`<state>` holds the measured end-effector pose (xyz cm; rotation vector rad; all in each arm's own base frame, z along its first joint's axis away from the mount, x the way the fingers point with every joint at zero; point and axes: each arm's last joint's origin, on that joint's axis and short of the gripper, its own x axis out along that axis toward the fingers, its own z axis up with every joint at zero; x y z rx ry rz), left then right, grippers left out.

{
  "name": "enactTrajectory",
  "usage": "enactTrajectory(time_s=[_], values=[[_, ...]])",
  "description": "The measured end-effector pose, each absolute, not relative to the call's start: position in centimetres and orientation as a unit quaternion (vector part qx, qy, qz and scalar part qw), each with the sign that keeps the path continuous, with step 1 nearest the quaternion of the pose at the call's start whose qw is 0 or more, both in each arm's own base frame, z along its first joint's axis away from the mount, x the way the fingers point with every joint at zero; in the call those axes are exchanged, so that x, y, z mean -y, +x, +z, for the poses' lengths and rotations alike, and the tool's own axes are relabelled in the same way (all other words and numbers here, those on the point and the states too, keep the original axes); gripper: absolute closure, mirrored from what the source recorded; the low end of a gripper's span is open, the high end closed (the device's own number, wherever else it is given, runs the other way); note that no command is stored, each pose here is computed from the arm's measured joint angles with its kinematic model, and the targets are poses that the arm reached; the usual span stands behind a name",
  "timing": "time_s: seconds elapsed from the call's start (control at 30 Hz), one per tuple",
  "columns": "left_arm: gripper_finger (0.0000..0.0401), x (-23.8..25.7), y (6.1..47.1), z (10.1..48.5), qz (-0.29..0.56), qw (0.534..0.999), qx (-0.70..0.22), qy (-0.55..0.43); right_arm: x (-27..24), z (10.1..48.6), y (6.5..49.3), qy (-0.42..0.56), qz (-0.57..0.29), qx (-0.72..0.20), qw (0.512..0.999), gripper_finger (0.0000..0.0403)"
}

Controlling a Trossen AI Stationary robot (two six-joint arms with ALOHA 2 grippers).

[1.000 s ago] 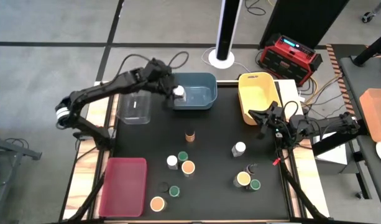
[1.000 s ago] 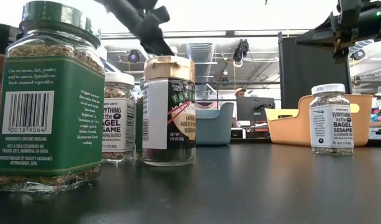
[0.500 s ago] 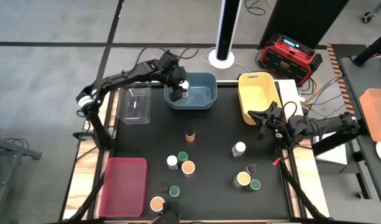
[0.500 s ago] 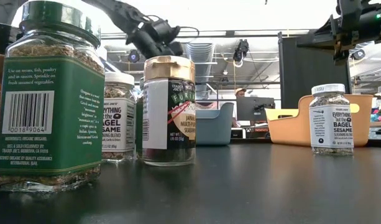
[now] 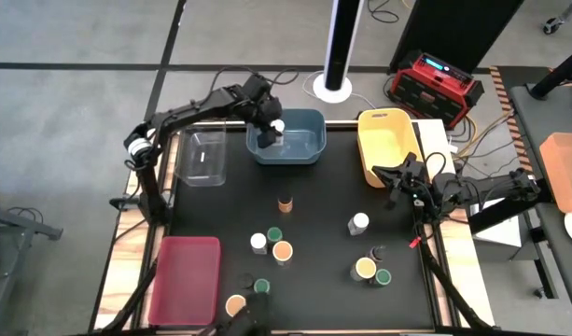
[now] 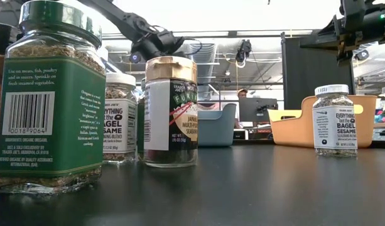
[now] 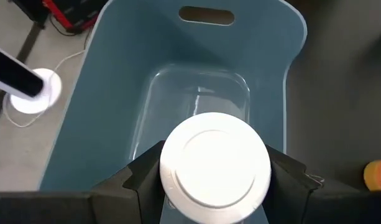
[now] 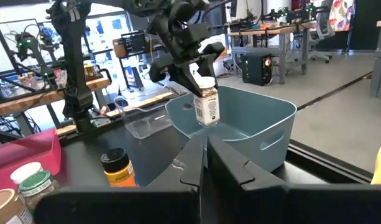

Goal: Sort spices by type
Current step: Put the top white seasoning bottle into the blue bin

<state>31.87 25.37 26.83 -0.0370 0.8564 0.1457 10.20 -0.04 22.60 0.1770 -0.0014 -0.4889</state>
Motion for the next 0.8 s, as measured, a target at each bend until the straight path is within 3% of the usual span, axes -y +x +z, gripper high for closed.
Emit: enactTrajectory(time_s=[0.8], values=[[0.0215,-25.4,31.6,25.8,0.058,0.921,-0.384,-0.040,0.0,22.5,10.2,0.076,-0.242,-0.004,0.967,0.0390]])
